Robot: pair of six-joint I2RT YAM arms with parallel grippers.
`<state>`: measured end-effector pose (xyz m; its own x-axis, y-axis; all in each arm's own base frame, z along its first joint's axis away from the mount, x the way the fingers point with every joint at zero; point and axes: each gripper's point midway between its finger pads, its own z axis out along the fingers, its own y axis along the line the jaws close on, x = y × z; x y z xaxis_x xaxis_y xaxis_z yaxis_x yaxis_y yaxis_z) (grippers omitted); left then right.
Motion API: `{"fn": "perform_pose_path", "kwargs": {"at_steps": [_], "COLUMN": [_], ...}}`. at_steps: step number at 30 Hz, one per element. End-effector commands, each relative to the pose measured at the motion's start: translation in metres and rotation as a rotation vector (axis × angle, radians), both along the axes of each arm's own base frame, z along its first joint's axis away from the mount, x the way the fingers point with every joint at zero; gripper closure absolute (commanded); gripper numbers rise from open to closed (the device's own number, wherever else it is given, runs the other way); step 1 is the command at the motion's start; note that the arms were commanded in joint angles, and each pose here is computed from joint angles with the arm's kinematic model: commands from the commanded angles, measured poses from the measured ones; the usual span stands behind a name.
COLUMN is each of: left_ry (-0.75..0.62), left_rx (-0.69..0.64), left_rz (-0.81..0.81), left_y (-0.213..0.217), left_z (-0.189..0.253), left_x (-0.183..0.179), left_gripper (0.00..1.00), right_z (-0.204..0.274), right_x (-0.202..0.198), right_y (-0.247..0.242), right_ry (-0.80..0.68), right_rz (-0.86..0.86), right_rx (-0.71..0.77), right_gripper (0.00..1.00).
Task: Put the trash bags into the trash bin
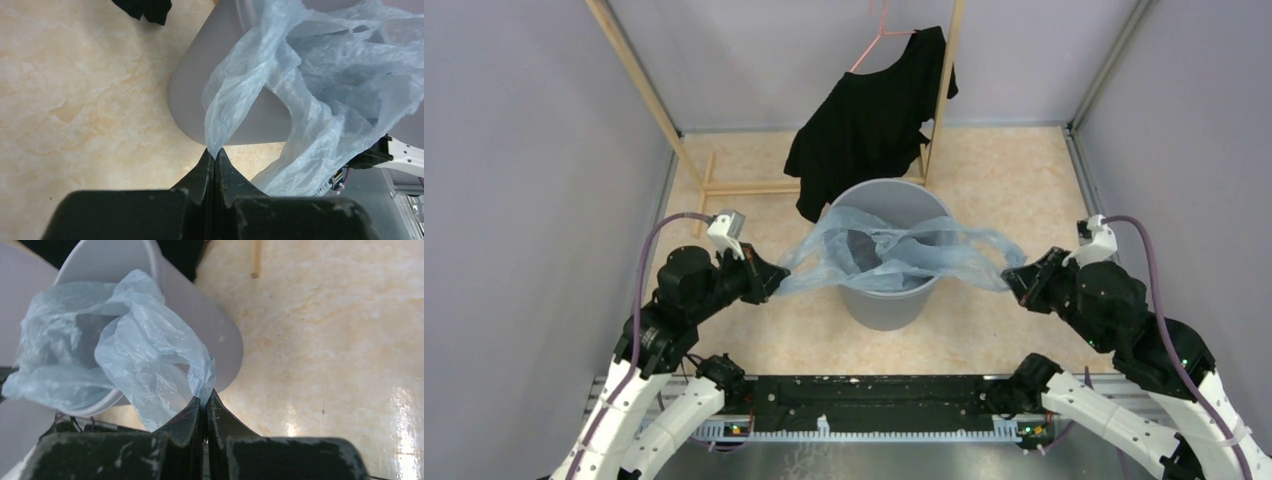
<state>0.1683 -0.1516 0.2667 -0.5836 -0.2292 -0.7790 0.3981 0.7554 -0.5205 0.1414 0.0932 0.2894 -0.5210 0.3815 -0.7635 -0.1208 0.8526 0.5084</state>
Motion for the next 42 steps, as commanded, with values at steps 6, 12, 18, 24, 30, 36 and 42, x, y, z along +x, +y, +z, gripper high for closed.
{"fn": "perform_pose_path", "kwargs": {"at_steps": [6, 12, 18, 24, 30, 36, 42], "left_ry": [0.059, 0.042, 0.038, 0.057, 0.051, 0.062, 0.052], "left_rx": [0.076, 0.047, -0.007, -0.038, -0.066, -0.055, -0.068], "left_rz": [0.116, 0.082, 0.051, 0.025, 0.033, 0.051, 0.045], "left_y": [0.017, 0.009, 0.0, -0.008, -0.008, -0.005, -0.006], "left_z": [-0.031, -0.028, -0.028, -0.023, -0.016, -0.018, -0.011], "left_x": [0.012, 0.013, 0.012, 0.011, 0.01, 0.01, 0.009], "left_gripper": [1.0, 1.0, 1.0, 1.0, 1.0, 1.0, 1.0], "right_z": [0.021, 0.04, 0.023, 0.038, 0.055, 0.026, 0.032], "right_x": [0.034, 0.073, 0.101, 0.084, 0.052, 0.024, 0.021], "right_y": [-0.051, -0.022, -0.003, 0.009, 0.023, 0.059, 0.077], "right_ry": [-0.149, -0.271, -0.25, -0.231, -0.242, -0.143, -0.197], "right_rz": [-0.359, -0.303, -0.262, -0.137, 0.016, 0.266, 0.32], "right_rx": [-0.005, -0.139, -0.244, -0.167, -0.048, -0.017, 0.104], "right_gripper": [1.0, 1.0, 1.0, 0.87, 0.38, 0.03, 0.01]}}
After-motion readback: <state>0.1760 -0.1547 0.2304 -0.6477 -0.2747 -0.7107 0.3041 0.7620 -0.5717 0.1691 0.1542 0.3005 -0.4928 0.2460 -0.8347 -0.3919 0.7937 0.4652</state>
